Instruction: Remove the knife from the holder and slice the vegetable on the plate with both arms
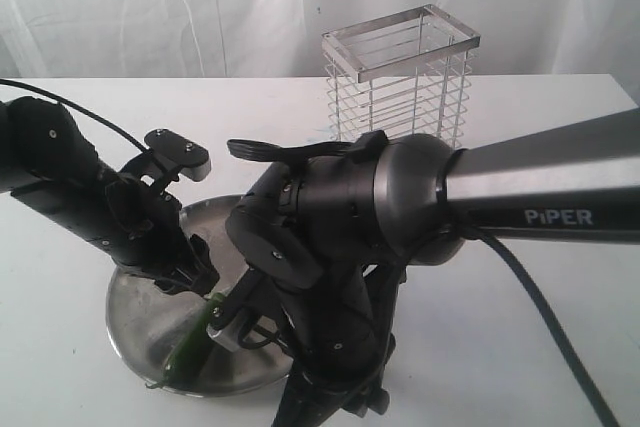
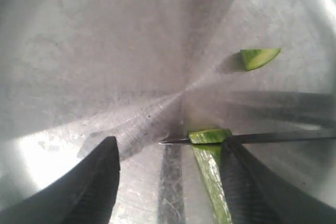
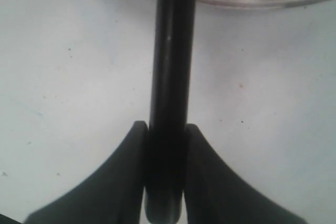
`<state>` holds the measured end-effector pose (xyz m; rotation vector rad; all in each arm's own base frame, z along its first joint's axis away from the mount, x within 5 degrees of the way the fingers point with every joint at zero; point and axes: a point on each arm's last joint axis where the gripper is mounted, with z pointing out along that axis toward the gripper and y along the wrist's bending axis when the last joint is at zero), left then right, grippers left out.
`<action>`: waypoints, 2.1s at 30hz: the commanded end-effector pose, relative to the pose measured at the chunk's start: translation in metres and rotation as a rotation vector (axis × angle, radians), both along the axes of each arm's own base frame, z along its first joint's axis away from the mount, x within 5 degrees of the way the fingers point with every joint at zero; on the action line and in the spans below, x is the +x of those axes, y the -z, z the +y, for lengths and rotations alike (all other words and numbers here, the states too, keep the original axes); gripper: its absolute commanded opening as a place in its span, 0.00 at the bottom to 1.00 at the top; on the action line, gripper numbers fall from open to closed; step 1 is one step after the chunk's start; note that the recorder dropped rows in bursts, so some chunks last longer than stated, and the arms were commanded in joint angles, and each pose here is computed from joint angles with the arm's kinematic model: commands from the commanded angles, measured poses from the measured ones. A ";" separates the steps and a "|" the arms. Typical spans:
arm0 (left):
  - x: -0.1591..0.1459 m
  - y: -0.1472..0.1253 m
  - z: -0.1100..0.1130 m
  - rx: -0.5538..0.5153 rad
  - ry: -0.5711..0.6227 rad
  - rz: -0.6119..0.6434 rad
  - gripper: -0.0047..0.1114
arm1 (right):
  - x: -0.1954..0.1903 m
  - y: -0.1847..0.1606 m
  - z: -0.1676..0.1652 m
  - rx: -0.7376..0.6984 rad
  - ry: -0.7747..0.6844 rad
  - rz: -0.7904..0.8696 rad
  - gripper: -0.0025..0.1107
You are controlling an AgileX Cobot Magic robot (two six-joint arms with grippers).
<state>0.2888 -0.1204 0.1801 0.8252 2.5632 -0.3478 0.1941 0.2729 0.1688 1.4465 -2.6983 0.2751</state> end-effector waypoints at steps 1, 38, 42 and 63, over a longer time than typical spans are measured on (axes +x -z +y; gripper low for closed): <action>-0.005 -0.001 -0.002 -0.012 -0.002 0.032 0.56 | 0.000 0.000 0.003 0.023 0.007 -0.003 0.02; -0.007 0.000 -0.003 -0.027 -0.008 0.063 0.56 | 0.016 0.017 0.028 0.096 -0.019 -0.045 0.02; -0.006 0.002 -0.003 -0.023 -0.008 0.063 0.56 | 0.016 0.017 0.028 0.091 -0.018 -0.043 0.02; -0.006 0.002 -0.002 -0.008 0.004 0.058 0.56 | 0.022 -0.002 0.026 -0.034 -0.079 -0.031 0.02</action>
